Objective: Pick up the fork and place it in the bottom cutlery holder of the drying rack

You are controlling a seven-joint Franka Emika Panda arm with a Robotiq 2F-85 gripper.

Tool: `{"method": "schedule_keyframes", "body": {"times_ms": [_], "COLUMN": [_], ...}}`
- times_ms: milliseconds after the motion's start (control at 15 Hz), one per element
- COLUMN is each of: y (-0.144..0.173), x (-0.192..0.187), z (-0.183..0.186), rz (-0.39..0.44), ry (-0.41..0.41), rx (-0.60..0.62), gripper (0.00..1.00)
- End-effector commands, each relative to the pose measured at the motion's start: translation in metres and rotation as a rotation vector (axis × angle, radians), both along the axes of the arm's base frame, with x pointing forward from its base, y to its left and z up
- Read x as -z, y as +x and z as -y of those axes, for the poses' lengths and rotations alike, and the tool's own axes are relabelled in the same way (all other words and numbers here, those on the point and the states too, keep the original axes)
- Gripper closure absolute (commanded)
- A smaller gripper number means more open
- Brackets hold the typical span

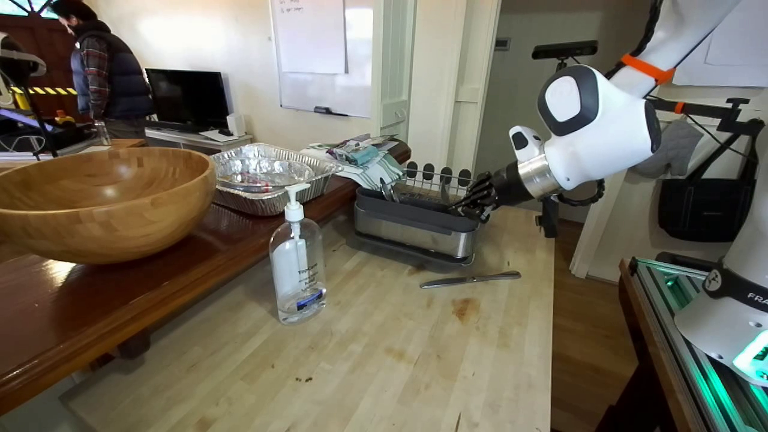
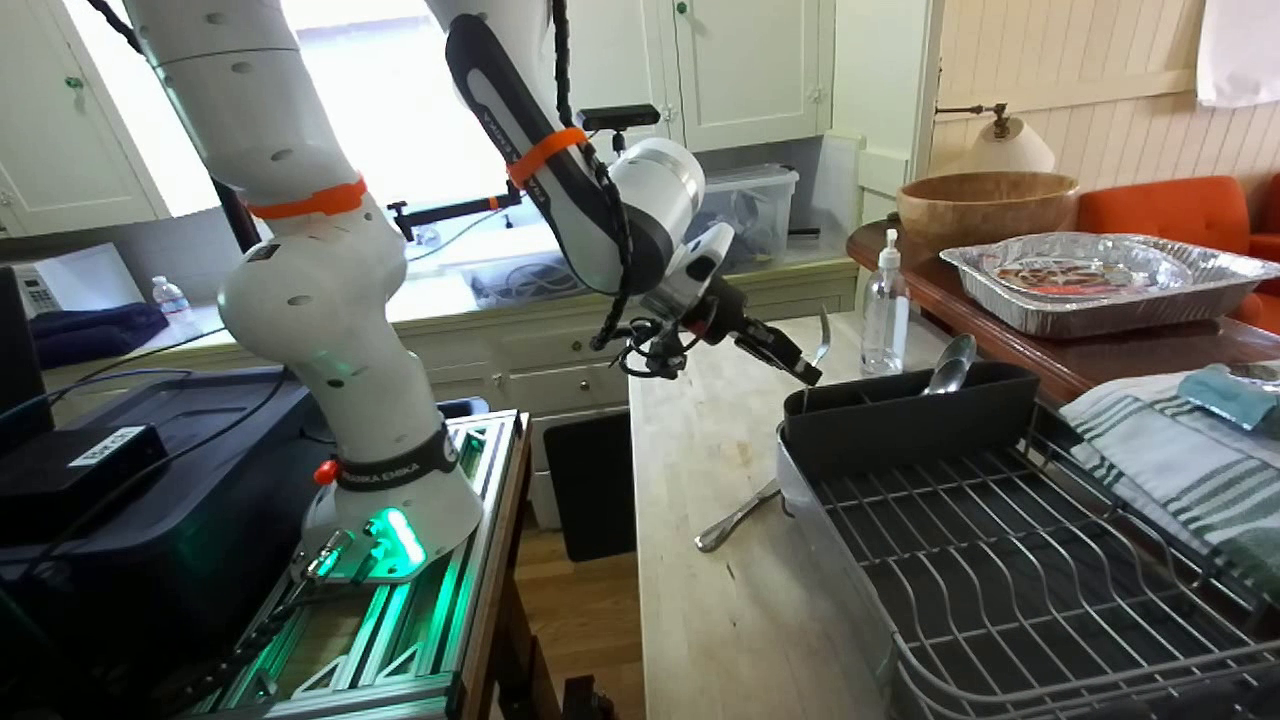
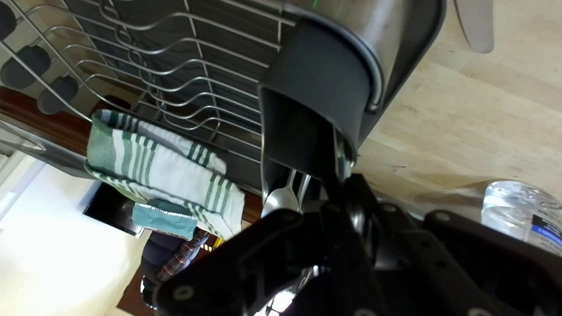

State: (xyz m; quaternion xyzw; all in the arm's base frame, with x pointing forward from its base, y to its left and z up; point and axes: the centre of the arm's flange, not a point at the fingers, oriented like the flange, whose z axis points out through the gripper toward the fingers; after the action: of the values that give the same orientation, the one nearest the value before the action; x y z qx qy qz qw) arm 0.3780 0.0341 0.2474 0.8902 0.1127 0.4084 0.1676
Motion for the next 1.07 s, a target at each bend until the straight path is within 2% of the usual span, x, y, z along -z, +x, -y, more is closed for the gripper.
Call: {"method": "schedule_keyframes", "body": {"times_ms": [0, 200, 333, 533, 867, 1000], "y": [-0.007, -0.009, -0.010, -0.014, -0.020, -0.021], "x": [0.028, 0.026, 0.025, 0.030, 0.033, 0.030], "z": [0.010, 0.010, 0.010, 0.008, 0.004, 0.001], "rz": [-0.034, -0.031, -0.033, -0.049, -0.064, -0.068], "ry": [0.061, 0.062, 0.062, 0.070, 0.067, 0.061], "rx": [0.002, 0.010, 0.016, 0.014, 0.010, 0.009], "gripper": [0.98, 0.98, 0.65, 0.45, 0.05, 0.00]}}
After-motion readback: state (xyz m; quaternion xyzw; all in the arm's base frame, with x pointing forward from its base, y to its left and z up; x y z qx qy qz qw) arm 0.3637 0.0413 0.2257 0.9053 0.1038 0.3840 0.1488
